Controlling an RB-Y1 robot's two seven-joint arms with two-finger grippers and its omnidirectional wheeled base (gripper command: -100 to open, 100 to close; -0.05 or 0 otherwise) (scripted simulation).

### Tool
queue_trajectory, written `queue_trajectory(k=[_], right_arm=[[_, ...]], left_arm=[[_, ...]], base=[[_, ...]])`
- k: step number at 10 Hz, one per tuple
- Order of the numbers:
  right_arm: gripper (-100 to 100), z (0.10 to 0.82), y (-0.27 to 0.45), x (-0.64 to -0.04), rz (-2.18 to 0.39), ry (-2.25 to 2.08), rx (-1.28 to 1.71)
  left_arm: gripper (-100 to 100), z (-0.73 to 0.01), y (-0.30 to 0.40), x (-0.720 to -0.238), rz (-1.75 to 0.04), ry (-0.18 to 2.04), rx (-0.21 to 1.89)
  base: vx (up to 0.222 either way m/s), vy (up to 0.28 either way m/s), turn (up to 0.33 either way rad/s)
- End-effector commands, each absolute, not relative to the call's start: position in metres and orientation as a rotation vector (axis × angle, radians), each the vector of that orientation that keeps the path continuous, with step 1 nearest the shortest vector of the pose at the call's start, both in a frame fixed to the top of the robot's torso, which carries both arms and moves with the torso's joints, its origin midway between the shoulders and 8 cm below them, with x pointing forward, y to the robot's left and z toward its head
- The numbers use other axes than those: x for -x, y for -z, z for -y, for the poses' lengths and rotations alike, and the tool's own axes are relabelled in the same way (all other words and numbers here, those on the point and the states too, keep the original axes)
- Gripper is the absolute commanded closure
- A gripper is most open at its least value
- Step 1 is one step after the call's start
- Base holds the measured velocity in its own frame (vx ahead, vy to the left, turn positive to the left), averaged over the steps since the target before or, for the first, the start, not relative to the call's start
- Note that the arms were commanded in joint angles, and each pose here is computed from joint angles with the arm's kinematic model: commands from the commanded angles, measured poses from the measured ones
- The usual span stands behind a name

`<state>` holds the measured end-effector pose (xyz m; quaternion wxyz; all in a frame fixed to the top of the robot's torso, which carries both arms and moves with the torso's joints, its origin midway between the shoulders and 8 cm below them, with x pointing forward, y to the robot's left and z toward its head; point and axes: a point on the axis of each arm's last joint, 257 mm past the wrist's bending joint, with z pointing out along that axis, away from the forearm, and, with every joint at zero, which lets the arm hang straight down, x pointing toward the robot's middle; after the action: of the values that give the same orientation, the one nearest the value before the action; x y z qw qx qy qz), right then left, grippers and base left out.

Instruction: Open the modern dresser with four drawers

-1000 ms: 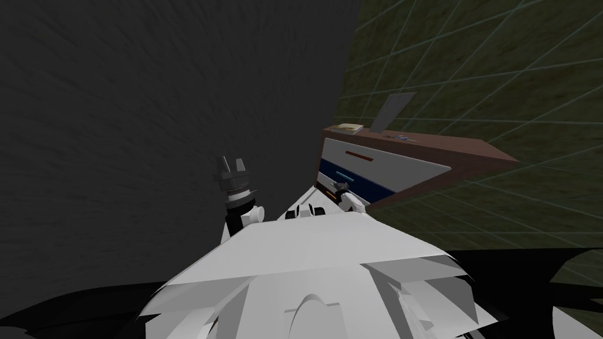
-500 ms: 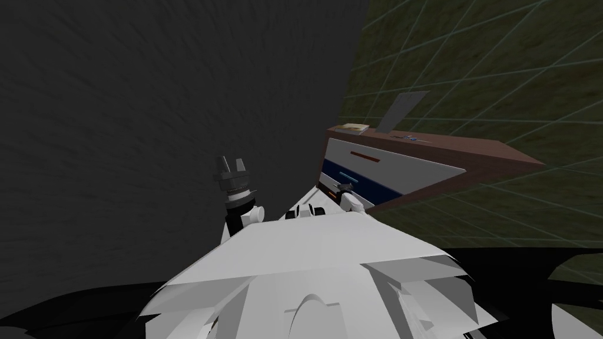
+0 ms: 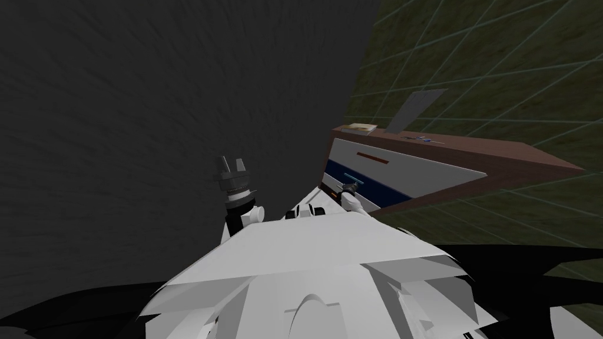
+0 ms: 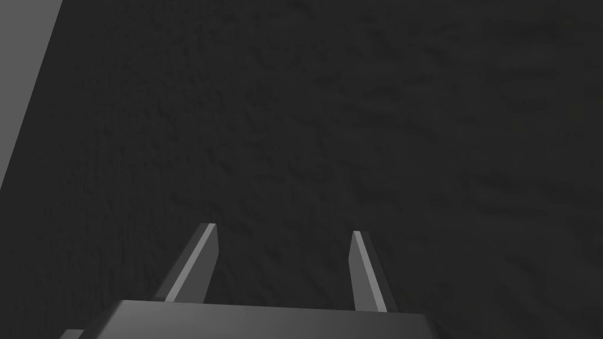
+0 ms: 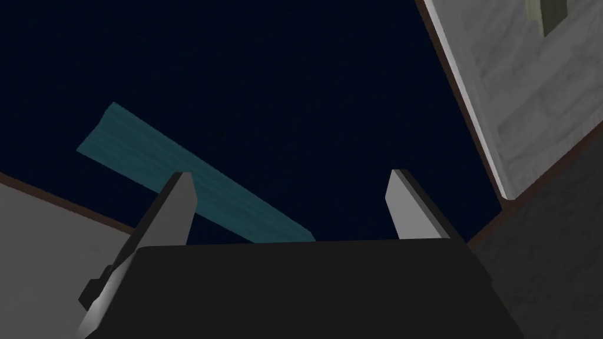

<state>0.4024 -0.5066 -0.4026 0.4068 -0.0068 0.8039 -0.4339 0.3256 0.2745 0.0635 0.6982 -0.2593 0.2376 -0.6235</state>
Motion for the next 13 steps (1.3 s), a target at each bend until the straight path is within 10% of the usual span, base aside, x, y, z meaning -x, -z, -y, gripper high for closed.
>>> queue_trajectory(k=[1,9,10,13], right_arm=[[-100,0.531,0.39,-0.396,-1.998,1.27,0.102],[-100,0.554,0.376,-0.39,-1.951,1.436,0.184],[100,0.554,0.376,-0.389,-1.951,1.436,0.183],[100,0.551,0.372,-0.396,-1.945,1.432,0.189]], left_arm=[[0,-0.274,-0.063,-0.326,-0.53,1.39,0.578],[0,-0.27,-0.06,-0.328,-0.542,1.401,0.583],[0,-0.27,-0.06,-0.327,-0.542,1.401,0.583],[0,-0.27,-0.06,-0.327,-0.542,1.401,0.584]], base=[[0.007,0.033,0.038],[0.015,-0.006,0.017],[0.003,-0.009,-0.006],[-0.093,0.128,-0.029]])
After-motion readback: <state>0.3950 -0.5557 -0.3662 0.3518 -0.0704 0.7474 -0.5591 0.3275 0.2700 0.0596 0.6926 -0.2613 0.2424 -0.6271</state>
